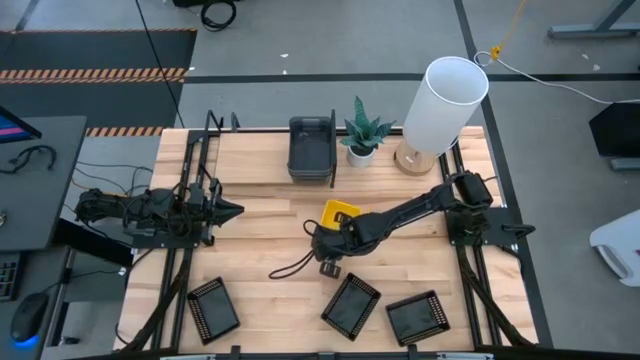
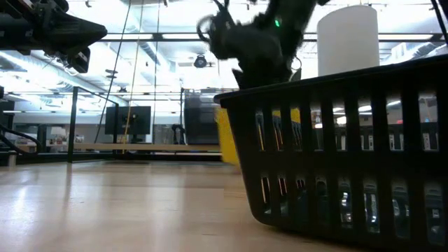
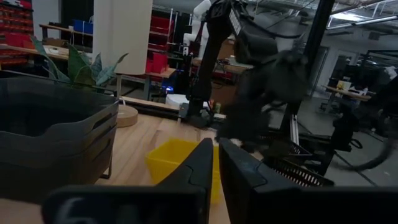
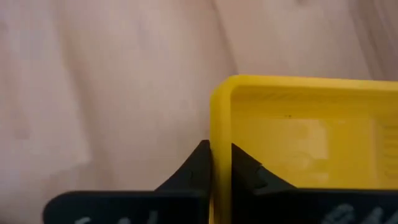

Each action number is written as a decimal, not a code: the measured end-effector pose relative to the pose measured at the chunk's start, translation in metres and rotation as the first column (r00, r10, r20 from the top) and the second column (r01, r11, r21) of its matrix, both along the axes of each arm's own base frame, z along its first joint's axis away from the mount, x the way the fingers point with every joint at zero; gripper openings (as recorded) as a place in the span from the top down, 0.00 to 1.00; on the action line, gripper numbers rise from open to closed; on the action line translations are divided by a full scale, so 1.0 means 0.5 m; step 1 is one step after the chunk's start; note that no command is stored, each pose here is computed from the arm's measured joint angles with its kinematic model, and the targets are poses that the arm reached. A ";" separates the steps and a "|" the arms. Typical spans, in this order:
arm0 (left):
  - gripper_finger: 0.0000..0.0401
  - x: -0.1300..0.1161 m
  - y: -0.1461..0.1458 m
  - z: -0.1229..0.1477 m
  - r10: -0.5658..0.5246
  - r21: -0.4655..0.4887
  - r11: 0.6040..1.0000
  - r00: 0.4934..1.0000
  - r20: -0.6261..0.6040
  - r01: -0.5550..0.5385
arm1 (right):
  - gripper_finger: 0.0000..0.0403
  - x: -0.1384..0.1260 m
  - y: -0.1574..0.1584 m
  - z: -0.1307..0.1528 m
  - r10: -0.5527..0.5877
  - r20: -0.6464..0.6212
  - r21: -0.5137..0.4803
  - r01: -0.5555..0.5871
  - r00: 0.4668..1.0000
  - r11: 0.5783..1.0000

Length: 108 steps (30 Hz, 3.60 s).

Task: Stack baskets on shelf by color
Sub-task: Put the stacked yellow bins on the shelf

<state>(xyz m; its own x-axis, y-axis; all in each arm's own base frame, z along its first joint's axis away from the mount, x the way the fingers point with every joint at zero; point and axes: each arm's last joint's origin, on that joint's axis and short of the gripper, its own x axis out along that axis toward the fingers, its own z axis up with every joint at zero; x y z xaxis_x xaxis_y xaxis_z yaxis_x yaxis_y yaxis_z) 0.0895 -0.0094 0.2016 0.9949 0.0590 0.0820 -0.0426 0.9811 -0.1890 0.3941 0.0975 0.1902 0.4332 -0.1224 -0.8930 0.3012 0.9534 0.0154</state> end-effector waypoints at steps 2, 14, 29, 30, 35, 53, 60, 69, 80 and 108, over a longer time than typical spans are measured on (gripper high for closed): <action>0.91 0.000 0.000 0.000 0.000 0.000 1.000 1.000 0.000 0.000 | 0.94 0.012 0.012 0.023 0.042 0.048 0.005 -0.042 0.998 0.999; 0.93 0.000 0.000 0.000 0.000 0.000 1.000 1.000 0.000 0.000 | 0.95 0.066 0.035 0.092 0.241 0.336 -0.060 -0.234 0.911 0.970; 0.91 0.000 0.000 0.001 0.000 0.000 1.000 1.000 0.002 0.000 | 0.95 0.171 -0.053 0.053 0.422 0.390 -0.206 -0.370 0.818 0.906; 0.92 0.000 0.000 0.000 0.000 0.000 1.000 1.000 0.000 0.000 | 0.95 0.183 -0.056 0.057 0.428 0.385 -0.215 -0.371 0.818 0.903; 0.93 0.002 0.000 -0.001 0.000 0.001 1.000 1.000 -0.007 0.000 | 0.95 0.241 -0.074 0.077 0.451 0.355 -0.250 -0.382 0.819 0.890; 0.92 0.002 0.000 -0.002 0.000 0.002 1.000 1.000 -0.012 0.000 | 0.93 0.312 -0.185 0.060 0.381 0.179 -0.415 -0.281 0.907 0.865; 0.91 0.002 0.000 -0.002 0.000 0.002 1.000 1.000 -0.013 0.000 | 0.93 0.312 -0.214 0.061 0.360 0.167 -0.443 -0.256 0.918 0.859; 0.92 0.003 0.000 -0.002 0.000 0.002 1.000 1.000 -0.013 0.000 | 0.92 0.311 -0.239 0.062 0.351 0.126 -0.504 -0.245 0.928 0.828; 0.91 0.003 0.000 -0.002 0.000 0.002 1.000 1.000 -0.013 0.000 | 0.89 0.309 -0.265 0.062 0.303 0.099 -0.545 -0.203 0.948 0.814; 0.91 0.003 0.000 -0.002 0.000 0.002 1.000 1.000 -0.013 0.000 | 0.56 0.308 -0.245 0.065 0.224 0.121 -0.563 -0.119 0.967 0.818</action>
<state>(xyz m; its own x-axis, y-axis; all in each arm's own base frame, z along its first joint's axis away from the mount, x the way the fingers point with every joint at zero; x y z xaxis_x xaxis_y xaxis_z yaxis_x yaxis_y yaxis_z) 0.0908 -0.0096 0.2008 0.9959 0.0588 0.0691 -0.0450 0.9815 -0.1860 0.5479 -0.0252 0.2226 0.6341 -0.4769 -0.6087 0.1745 0.8551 -0.4882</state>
